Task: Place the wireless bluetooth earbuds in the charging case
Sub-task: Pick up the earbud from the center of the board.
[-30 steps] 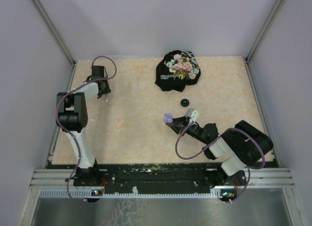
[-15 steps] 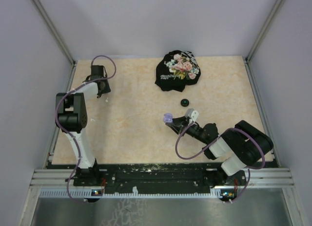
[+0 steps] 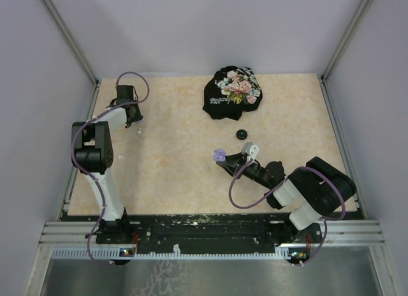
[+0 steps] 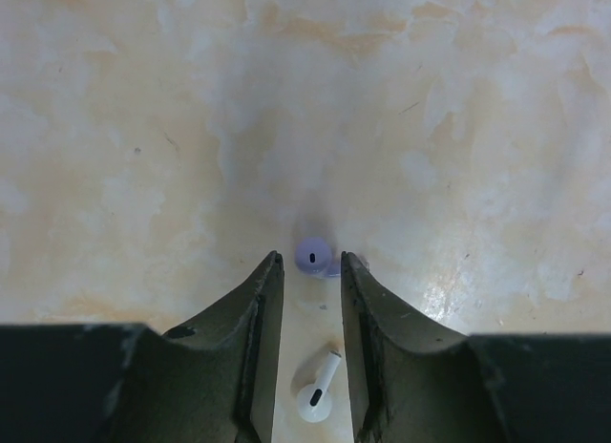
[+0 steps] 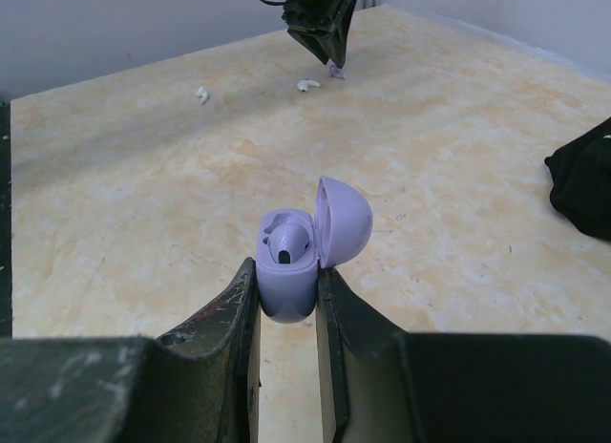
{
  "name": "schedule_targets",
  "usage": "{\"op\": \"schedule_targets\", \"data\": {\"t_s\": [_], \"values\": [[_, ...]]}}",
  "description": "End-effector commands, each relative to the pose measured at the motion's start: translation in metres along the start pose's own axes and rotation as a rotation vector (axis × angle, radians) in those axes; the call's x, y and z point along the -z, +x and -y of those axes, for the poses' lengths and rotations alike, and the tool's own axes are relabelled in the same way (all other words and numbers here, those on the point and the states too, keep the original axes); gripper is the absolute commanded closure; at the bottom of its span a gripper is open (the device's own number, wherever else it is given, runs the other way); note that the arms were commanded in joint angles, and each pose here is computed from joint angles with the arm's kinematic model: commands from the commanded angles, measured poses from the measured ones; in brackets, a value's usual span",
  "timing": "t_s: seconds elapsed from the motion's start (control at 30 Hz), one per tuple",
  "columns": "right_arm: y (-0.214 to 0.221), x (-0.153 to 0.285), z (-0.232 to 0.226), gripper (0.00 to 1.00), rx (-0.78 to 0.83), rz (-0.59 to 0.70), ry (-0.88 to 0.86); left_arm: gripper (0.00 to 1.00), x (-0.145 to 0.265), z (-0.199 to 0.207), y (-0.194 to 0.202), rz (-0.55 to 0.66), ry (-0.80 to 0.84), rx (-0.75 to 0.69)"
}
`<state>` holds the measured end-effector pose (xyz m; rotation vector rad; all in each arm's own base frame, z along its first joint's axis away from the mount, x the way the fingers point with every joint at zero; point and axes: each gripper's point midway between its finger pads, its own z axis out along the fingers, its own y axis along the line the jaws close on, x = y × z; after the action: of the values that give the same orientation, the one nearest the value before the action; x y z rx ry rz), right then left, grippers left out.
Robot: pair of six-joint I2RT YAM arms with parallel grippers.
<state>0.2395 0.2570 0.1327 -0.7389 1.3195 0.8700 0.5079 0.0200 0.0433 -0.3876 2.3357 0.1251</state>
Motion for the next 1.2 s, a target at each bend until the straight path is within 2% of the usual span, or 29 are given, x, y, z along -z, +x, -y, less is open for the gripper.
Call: {"op": "schedule_targets", "data": {"t_s": [0.0, 0.37, 0.6, 0.93, 1.17], "values": [[-0.046, -0.011, 0.000, 1.00, 0.071, 0.169, -0.029, 0.64, -0.008, 0.003, -0.003, -0.006, 0.017, 0.010], [-0.048, -0.010, -0.001, 1.00, 0.070, 0.176, -0.032, 0.72, -0.011, 0.006, 0.019, -0.088, 0.040, -0.011], [-0.052, -0.008, -0.002, 1.00, 0.075, 0.185, -0.029, 0.79, 0.000, 0.020, 0.031, -0.130, 0.097, -0.049], [-0.058, -0.007, -0.003, 1.00, 0.076, 0.201, -0.031, 0.81, 0.053, 0.052, 0.044, -0.093, 0.148, -0.115], [-0.058, -0.007, -0.004, 1.00, 0.074, 0.203, -0.032, 0.82, 0.102, 0.081, 0.099, -0.149, 0.196, -0.256]]}}
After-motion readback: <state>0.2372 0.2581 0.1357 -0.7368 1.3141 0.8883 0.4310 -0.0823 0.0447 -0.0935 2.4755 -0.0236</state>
